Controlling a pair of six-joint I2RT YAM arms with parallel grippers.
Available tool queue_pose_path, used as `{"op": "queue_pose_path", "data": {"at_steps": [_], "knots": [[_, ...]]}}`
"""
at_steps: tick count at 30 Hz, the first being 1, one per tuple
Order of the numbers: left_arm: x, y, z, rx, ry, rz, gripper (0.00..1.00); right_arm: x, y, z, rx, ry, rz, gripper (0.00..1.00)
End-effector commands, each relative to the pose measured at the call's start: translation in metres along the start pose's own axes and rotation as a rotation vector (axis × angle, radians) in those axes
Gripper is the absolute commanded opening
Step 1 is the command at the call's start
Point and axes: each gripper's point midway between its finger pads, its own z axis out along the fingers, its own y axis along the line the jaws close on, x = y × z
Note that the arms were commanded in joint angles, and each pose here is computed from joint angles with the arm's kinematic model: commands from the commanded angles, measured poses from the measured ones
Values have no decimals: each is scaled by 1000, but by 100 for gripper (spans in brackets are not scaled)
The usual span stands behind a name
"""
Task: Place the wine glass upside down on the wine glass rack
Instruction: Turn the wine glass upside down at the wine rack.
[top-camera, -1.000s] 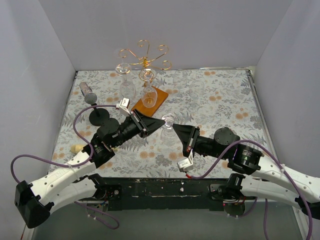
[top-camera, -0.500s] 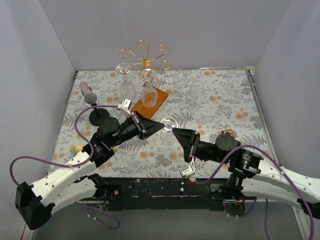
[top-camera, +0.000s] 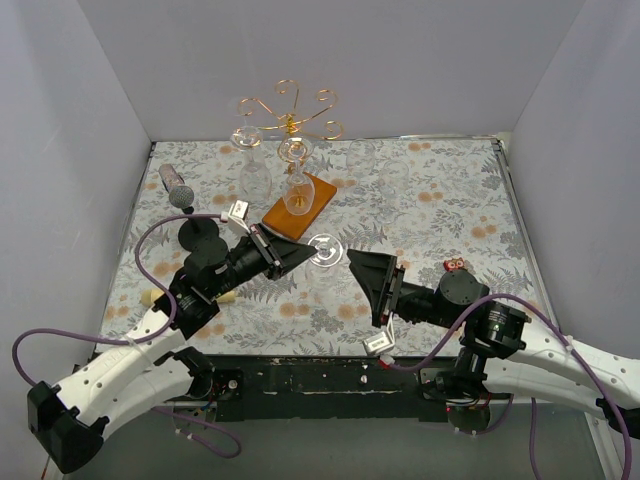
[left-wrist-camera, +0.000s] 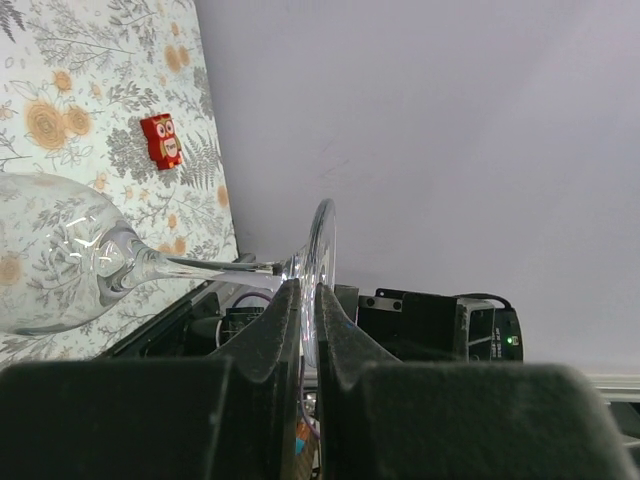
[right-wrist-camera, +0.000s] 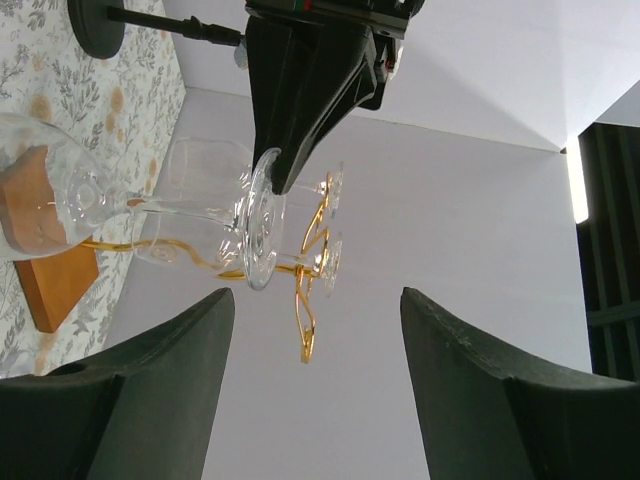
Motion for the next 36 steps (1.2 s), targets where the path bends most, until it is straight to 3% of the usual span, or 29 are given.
{"op": "queue_pose_path", "data": {"at_steps": [1,9,19,30,36], "knots": [[-9,-42,-13,90,-21,79,0,13,-14,-8,27,73,52,76],[-9,-51,-21,63,15,126,0,55,-21,-16,33,233,390,80],[-5,-79,-26,109,66,160,0,148,-20,-43,78,589,929,81],[-8,-111,-32,162,78,215,0,204,16,-77,130,743,1462,82],[-8,-132,-35,211,85,231,0,216,57,-107,187,811,1617,82]]}}
